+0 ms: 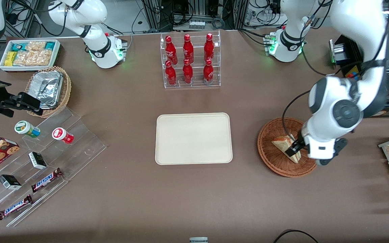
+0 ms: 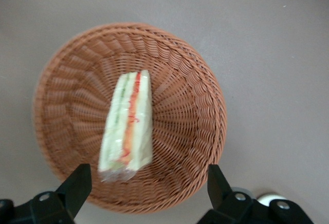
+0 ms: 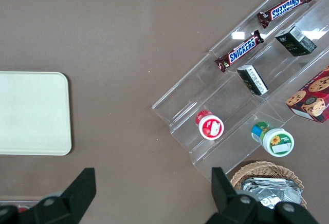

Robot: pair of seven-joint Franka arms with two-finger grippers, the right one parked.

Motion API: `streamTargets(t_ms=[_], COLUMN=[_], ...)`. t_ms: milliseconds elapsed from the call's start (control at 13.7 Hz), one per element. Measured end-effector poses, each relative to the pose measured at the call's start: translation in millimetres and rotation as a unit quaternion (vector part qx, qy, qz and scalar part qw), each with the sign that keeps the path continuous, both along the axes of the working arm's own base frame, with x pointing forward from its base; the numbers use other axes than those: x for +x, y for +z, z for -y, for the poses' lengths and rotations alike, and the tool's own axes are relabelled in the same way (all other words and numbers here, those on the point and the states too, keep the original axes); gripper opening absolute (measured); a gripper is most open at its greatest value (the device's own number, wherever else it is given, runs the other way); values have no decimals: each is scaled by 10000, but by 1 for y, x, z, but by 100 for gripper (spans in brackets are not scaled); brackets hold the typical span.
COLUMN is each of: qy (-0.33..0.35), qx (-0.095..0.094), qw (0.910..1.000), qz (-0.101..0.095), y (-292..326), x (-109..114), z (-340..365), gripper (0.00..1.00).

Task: Place sandwich from basket to tray
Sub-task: 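Lower the left gripper over the wrapped sandwich in the wicker basket, then close the left gripper on the sandwich and lift it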

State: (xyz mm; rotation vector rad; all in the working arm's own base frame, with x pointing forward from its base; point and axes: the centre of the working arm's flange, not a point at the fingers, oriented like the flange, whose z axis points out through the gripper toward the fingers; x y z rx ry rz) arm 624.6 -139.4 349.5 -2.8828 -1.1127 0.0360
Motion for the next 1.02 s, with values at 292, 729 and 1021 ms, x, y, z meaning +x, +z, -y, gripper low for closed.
streamTargets(t_ms=[292,729,1021], qy=[10,105,128], qx=[232,217,197], qw=[9997,9997,9997], qz=[-67,-69,-61], y=[-38,-74,-92], x=[-13,-33,-45], z=[-11,-15,-17], gripper=[100,100,94])
